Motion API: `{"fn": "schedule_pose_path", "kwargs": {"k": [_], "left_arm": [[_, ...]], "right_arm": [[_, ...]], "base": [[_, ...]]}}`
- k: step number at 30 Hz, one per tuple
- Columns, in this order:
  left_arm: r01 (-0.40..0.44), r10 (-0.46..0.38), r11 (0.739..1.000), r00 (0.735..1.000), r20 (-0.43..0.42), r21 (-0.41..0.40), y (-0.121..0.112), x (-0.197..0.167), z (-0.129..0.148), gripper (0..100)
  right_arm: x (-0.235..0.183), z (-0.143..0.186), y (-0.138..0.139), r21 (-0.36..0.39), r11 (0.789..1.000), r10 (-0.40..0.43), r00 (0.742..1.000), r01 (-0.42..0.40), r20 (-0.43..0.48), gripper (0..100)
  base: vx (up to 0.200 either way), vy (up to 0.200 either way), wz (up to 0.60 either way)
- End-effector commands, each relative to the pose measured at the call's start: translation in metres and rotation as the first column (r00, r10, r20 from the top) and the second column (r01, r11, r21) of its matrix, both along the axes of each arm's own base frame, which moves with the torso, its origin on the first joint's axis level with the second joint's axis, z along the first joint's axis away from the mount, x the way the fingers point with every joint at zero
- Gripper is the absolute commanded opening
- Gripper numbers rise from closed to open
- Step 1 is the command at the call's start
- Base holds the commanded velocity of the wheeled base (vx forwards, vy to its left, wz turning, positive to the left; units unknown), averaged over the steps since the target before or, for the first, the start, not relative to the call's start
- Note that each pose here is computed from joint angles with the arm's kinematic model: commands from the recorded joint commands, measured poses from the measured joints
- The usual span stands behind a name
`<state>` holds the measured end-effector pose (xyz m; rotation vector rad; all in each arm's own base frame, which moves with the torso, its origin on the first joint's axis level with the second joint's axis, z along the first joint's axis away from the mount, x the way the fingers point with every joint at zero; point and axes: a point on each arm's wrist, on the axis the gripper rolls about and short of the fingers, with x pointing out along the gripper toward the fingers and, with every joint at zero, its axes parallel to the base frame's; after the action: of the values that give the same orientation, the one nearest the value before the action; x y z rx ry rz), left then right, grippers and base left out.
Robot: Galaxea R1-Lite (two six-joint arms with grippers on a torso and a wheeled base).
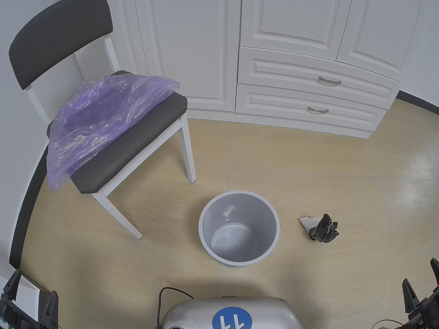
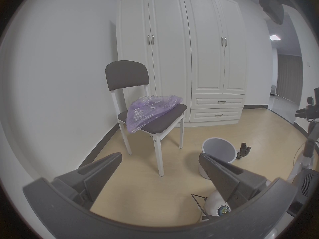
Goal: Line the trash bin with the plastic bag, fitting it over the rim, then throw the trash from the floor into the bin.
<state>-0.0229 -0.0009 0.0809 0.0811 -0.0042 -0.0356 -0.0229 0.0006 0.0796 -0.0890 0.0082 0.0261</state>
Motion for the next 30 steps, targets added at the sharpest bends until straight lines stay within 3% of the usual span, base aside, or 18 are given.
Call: {"fn": "schedule_pose_path", "kwargs": {"k": [1, 8, 14, 20, 23, 30], "left_arm": [[0.000, 0.000, 1.000, 1.000, 0.000, -0.001, 0.0000, 0.0000, -0.0048, 100], [-0.002, 0.002, 1.000, 1.000, 0.018, -0.018, 0.0001, 0.0001, -0.0032, 100], [-0.035, 0.035, 0.993, 0.999, -0.004, -0.110, 0.0009, 0.0001, -0.0051, 100], [-0.038, 0.038, 0.994, 0.999, -0.002, -0.106, 0.0009, 0.0001, -0.0049, 100], [-0.020, 0.020, 0.999, 1.000, 0.002, -0.044, 0.0005, 0.0001, -0.0048, 100], [-0.022, 0.022, 0.998, 1.000, -0.003, -0.061, 0.0005, 0.0001, -0.0052, 100]], "right_arm": [[-0.0002, -0.0044, 0.0000, 0.003, 1.000, 0.000, 1.000, 0.000, 0.002, 100], [0.0001, -0.0038, -0.0003, 0.060, 0.998, -0.016, 1.000, 0.015, 0.011, 100], [0.0001, -0.0040, -0.0006, 0.094, 0.995, -0.030, 1.000, 0.029, 0.008, 100], [0.0001, -0.0040, -0.0007, 0.091, 0.995, -0.034, 0.999, 0.033, 0.009, 100], [0.0001, -0.0040, -0.0001, 0.023, 1.000, -0.008, 1.000, 0.007, 0.010, 100], [0.0001, -0.0035, -0.0001, 0.048, 0.999, -0.009, 1.000, 0.009, 0.014, 100]], "base": [[0.000, 0.000, 0.00], [0.000, 0.000, 0.00], [0.000, 0.000, 0.00], [0.000, 0.000, 0.00], [0.000, 0.000, 0.00], [0.000, 0.000, 0.00]]}}
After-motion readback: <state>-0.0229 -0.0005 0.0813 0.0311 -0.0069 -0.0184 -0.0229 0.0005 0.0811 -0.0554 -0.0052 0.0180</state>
